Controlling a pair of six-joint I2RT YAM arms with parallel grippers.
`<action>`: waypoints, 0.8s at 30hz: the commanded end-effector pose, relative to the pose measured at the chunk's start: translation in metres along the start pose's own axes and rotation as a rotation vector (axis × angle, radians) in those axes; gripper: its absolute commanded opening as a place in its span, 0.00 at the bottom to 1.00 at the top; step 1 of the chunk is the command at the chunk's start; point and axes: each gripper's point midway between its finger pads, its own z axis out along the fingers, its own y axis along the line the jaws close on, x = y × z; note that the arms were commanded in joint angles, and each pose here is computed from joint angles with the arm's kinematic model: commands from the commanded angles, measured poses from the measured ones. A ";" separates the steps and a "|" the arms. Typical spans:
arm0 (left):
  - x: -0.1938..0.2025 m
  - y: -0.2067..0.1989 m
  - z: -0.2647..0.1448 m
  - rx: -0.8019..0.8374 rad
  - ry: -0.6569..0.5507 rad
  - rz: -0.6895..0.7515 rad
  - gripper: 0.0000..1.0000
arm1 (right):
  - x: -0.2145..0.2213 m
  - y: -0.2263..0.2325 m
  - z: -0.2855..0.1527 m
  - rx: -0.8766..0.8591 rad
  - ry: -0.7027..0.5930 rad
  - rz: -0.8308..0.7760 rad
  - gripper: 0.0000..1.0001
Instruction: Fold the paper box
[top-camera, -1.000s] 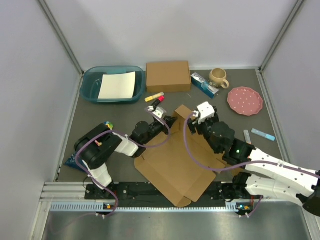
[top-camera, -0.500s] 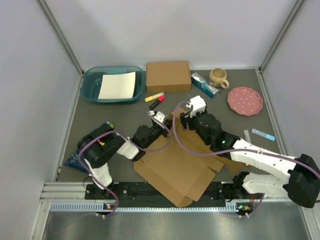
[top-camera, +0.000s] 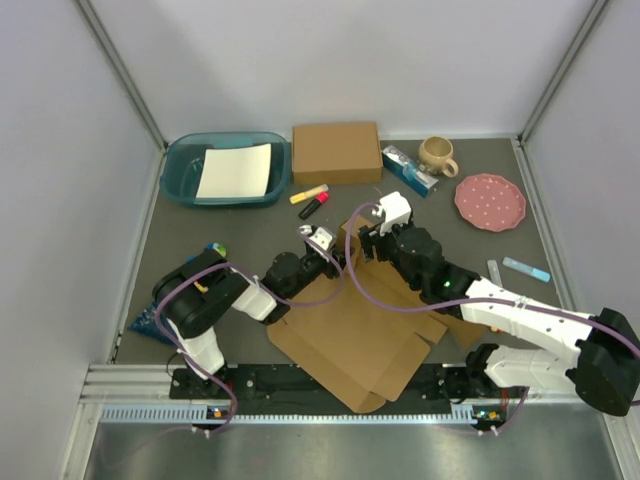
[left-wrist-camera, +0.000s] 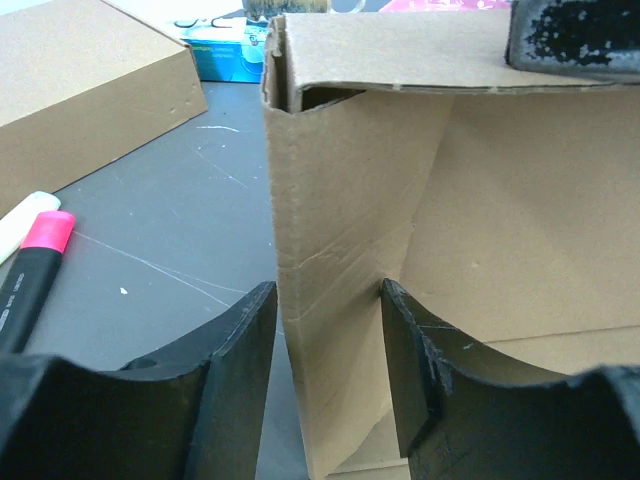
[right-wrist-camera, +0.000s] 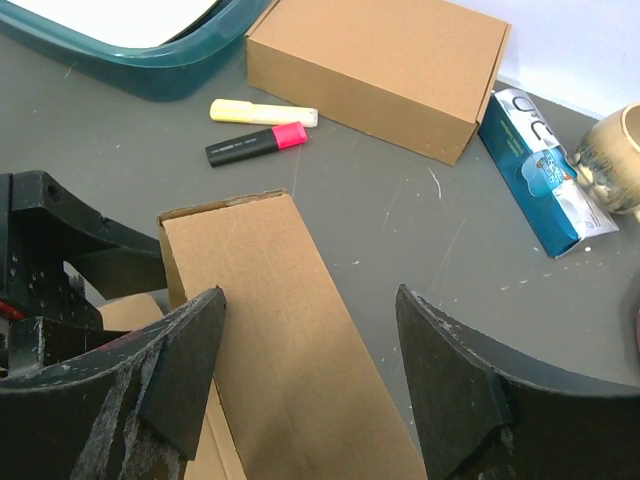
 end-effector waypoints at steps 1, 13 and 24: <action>-0.038 -0.007 0.009 0.043 -0.133 0.031 0.50 | 0.002 0.002 0.000 -0.023 0.001 0.025 0.70; -0.033 -0.015 0.028 0.089 -0.129 0.031 0.00 | 0.002 0.011 0.001 -0.078 0.014 0.030 0.70; -0.011 -0.013 0.024 0.082 -0.001 0.026 0.47 | 0.007 0.008 0.001 -0.074 0.024 0.011 0.70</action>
